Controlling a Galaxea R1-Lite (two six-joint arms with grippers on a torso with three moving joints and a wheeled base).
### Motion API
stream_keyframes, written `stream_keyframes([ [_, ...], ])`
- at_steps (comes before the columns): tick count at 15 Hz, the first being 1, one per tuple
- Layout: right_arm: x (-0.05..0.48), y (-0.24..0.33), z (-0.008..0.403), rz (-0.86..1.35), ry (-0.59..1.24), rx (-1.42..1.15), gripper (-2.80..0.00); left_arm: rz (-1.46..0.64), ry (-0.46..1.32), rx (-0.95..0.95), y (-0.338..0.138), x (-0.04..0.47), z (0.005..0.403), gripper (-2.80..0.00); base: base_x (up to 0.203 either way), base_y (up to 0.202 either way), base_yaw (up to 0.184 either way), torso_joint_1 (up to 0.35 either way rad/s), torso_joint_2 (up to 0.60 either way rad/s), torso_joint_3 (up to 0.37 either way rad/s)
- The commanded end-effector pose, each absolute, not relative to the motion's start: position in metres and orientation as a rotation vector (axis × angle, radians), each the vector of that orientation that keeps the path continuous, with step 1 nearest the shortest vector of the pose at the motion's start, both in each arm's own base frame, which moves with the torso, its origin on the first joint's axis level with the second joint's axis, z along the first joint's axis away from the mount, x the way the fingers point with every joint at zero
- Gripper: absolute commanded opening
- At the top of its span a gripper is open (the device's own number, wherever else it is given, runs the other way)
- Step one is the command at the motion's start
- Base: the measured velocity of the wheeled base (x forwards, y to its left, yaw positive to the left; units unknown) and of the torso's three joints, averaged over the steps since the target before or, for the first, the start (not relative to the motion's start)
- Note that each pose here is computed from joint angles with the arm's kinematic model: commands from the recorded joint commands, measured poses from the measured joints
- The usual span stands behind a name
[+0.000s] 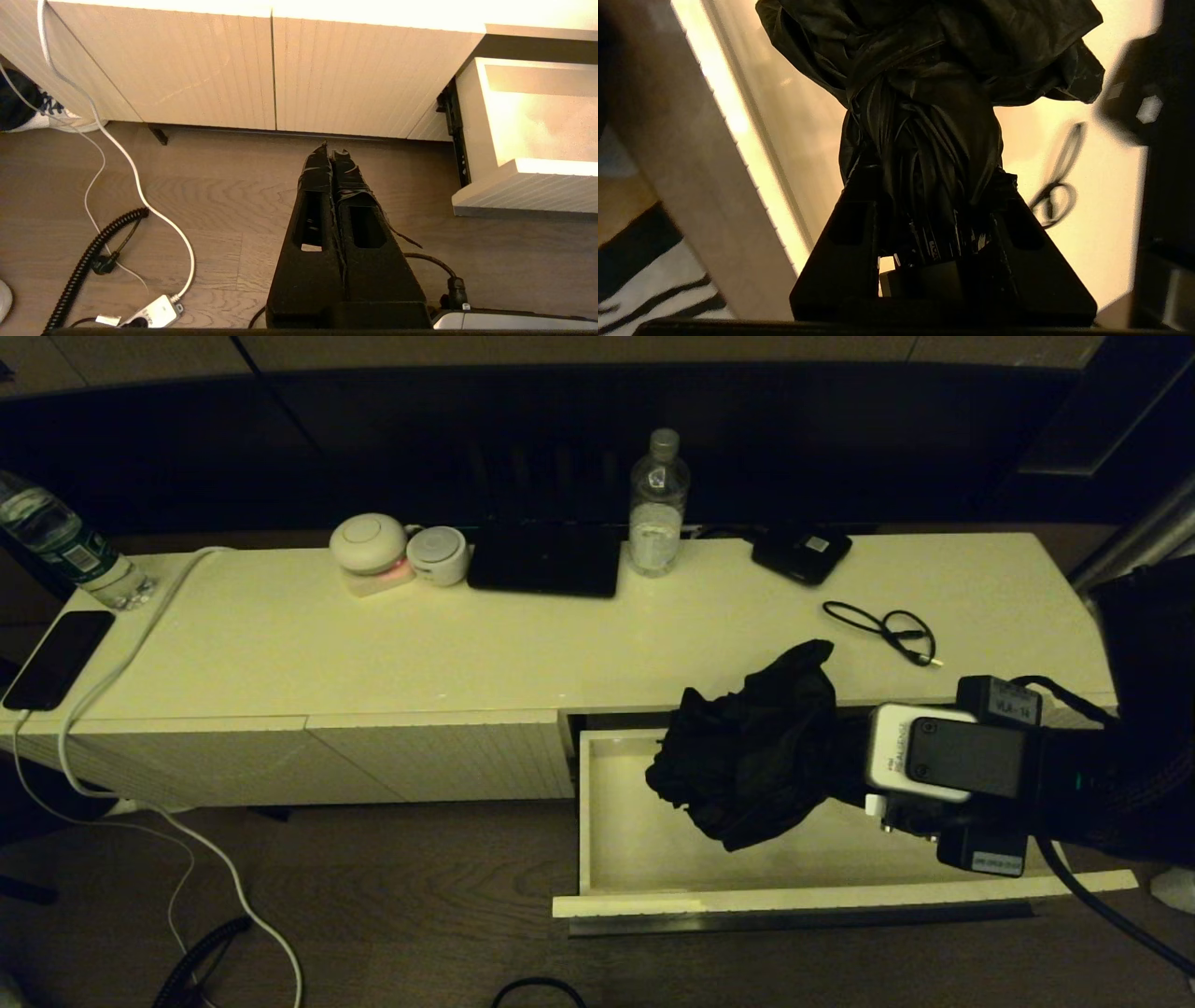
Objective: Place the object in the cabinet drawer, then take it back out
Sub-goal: Put the umbrella in the drawer
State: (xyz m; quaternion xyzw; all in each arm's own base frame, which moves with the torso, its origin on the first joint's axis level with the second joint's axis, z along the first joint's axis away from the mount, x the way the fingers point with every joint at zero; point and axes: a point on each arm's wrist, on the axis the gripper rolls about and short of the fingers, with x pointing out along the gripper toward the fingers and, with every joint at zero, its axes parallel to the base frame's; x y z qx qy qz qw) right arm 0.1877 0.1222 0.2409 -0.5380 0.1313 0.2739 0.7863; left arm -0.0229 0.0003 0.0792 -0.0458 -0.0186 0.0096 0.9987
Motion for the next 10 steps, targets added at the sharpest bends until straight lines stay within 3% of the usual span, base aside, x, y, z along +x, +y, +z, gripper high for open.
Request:
stream_keyframes([
  [1, 0.206, 0.125, 0.224, 0.592, 0.367, -1.169, -2.8, 0.02, -0.039, -0.092, 0.0, -0.023, 0.079, -2.8, 0.0, 0.0, 0.0, 0.0, 0.0, 0.0],
  [10, 0.271, 0.15, 0.201, 0.577, 0.474, -1.116, -2.8, 0.02, -0.039, -0.092, 0.0, -0.023, 0.079, -2.8, 0.0, 0.0, 0.0, 0.0, 0.0, 0.0],
])
